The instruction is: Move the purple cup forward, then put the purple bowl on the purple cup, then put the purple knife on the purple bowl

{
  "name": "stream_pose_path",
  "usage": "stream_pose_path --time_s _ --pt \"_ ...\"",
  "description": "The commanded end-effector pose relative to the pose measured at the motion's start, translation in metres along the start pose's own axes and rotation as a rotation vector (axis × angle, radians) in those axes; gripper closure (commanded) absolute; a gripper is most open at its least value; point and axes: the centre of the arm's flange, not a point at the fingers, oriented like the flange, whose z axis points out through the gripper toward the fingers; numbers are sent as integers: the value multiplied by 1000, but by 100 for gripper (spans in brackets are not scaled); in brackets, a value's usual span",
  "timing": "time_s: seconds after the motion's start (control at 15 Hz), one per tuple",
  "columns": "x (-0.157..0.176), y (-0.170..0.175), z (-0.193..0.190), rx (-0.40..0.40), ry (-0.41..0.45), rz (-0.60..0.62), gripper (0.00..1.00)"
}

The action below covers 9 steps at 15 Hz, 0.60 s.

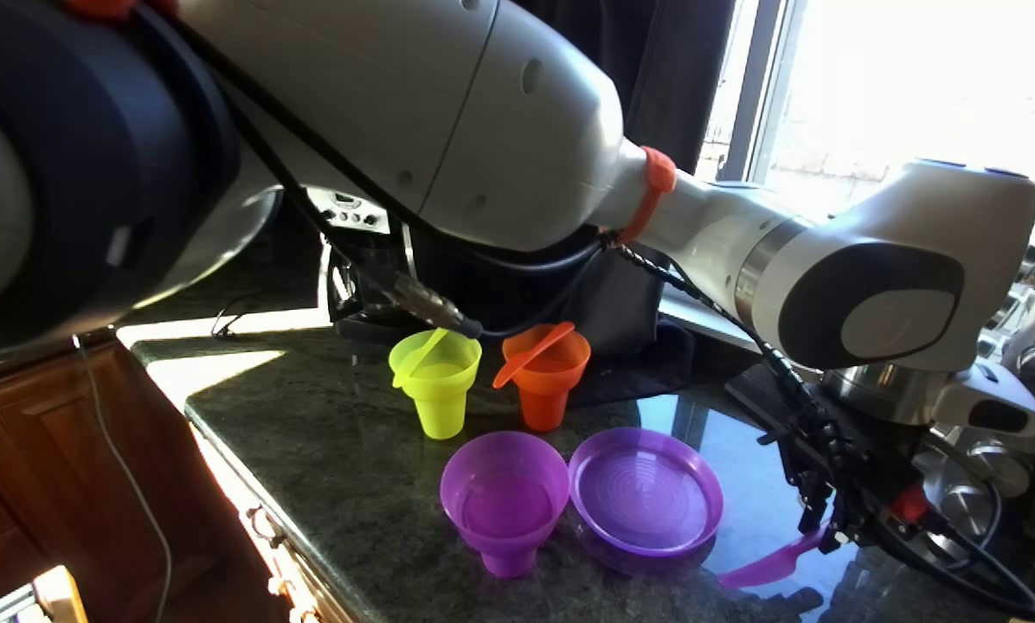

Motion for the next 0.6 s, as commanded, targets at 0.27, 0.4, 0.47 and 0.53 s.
stream_pose_path --time_s 0.27,0.4,0.47,0.53 --pt "-90 -2 -60 108 -70 -66 95" --pt "-109 -6 -74 131 -64 -76 95" --pt "-118 -9 -81 140 -61 -84 95" --pt "-129 -12 -87 149 -57 -92 95"
